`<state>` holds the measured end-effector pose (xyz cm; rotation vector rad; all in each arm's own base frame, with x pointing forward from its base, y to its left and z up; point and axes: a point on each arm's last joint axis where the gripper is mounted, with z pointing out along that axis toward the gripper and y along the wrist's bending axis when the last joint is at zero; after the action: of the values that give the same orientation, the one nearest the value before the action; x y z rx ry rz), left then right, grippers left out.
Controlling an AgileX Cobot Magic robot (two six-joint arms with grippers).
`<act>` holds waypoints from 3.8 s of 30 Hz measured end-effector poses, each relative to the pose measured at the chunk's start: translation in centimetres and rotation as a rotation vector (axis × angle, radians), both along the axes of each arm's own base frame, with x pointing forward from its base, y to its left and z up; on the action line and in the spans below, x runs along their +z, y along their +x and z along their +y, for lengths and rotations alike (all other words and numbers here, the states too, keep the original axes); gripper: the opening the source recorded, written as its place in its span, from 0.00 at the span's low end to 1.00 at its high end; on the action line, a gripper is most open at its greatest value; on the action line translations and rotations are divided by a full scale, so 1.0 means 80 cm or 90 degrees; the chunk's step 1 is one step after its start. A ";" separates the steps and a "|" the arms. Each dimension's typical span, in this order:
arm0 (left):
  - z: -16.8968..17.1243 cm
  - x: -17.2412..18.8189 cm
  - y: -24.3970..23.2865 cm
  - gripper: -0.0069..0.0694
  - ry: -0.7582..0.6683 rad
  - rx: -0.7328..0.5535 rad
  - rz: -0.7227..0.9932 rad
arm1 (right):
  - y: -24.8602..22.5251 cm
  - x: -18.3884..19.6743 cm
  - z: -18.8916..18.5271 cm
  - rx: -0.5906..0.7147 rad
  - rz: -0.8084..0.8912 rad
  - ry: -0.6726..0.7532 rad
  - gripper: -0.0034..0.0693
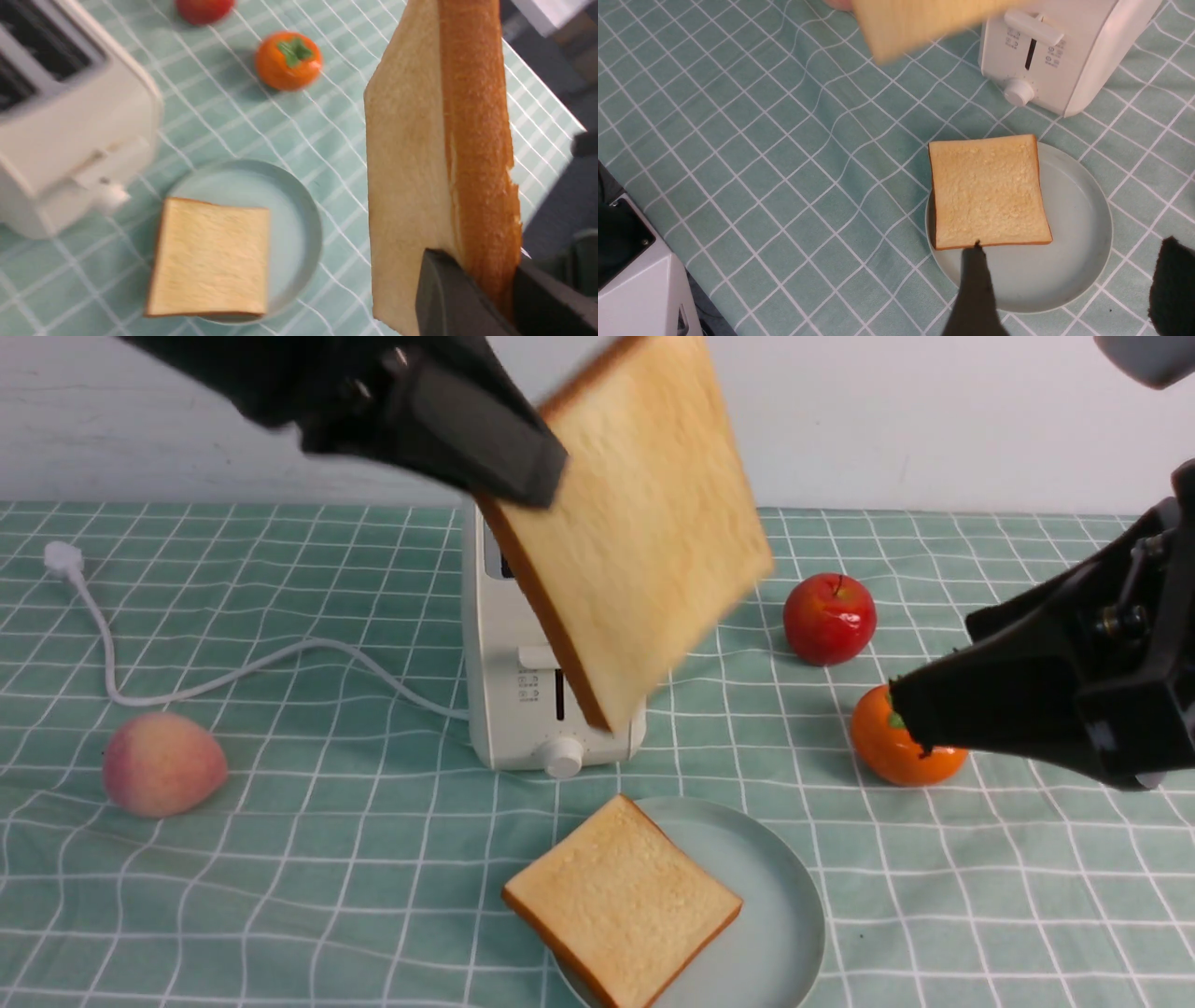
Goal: Take toasted bread from bread machine on blue coffee table place on plate.
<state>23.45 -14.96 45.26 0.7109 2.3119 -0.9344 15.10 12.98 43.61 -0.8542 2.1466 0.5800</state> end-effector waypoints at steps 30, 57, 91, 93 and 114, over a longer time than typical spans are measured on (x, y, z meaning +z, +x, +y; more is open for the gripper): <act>-0.026 -0.260 0.125 0.95 0.159 0.196 0.283 | -0.007 -0.004 0.001 0.016 0.043 -0.003 0.70; 0.063 -0.118 -0.041 0.13 0.177 0.350 0.221 | -0.065 -0.141 -0.120 -0.409 -0.189 0.121 0.44; 0.171 -0.191 -0.267 0.07 0.025 0.421 -0.125 | -0.107 -0.214 -0.152 -0.409 -0.259 0.144 0.04; 0.172 -0.185 -0.256 0.07 0.003 0.437 -0.191 | -0.107 -0.215 -0.152 -0.409 -0.260 0.143 0.04; 0.186 -0.356 -0.228 0.09 0.033 0.644 -0.284 | -0.106 -0.214 -0.152 -0.407 -0.269 0.137 0.05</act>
<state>5.18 -0.06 16.74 -0.2517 1.8943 -0.2060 6.58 0.82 26.48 -0.1249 1.7834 0.2584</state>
